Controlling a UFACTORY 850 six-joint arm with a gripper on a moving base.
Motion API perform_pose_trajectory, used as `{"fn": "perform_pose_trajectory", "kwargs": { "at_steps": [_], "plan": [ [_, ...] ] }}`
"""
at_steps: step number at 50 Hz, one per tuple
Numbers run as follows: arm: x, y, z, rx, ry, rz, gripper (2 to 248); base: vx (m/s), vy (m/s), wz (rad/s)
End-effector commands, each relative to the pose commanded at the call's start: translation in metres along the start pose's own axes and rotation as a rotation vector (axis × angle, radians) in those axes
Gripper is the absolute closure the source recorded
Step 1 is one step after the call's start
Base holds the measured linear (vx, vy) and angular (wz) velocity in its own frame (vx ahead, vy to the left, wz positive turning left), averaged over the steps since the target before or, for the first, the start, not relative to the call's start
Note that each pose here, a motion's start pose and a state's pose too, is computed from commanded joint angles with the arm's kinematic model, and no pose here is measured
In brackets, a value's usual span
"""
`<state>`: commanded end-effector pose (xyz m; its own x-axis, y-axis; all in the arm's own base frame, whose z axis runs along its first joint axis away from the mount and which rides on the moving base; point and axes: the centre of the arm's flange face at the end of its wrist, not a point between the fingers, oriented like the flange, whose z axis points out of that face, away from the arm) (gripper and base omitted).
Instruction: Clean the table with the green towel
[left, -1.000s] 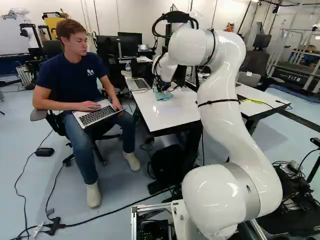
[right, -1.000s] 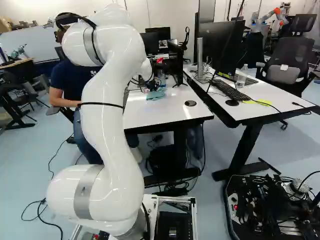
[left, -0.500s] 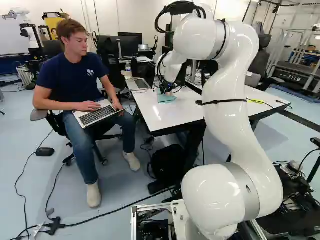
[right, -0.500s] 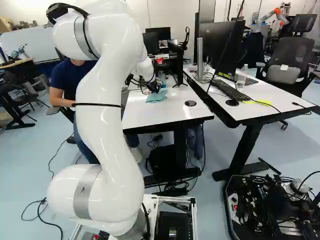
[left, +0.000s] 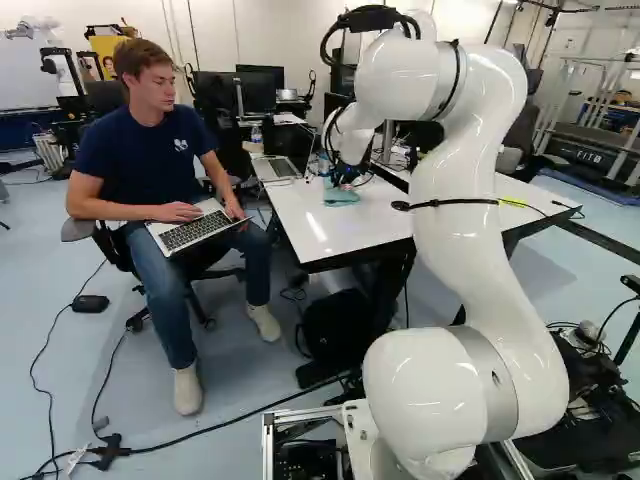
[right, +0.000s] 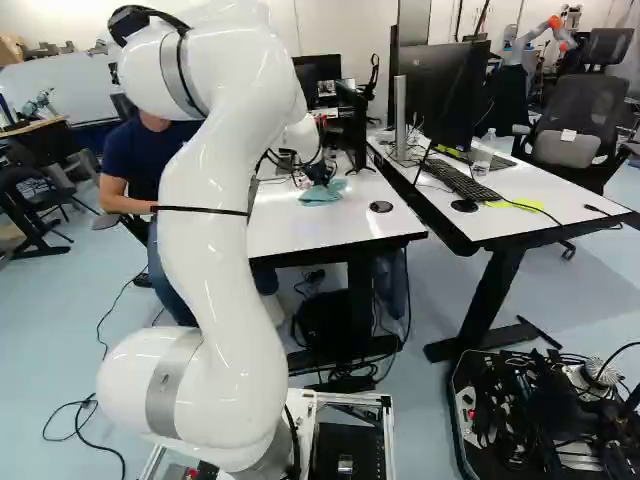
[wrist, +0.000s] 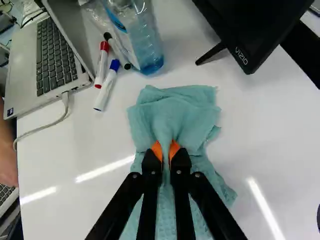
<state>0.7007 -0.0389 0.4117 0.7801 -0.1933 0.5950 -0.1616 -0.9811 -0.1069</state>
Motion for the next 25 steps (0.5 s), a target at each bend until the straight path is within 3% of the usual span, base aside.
{"fn": "perform_pose_trajectory", "kwargs": {
  "at_steps": [13,25],
  "plan": [
    [0.016,0.001,0.015,0.001,0.022,0.003,214,0.000,0.000,0.000],
    [0.029,-0.010,0.030,0.011,0.043,-0.007,214,0.000,0.000,0.000]
  ]
}}
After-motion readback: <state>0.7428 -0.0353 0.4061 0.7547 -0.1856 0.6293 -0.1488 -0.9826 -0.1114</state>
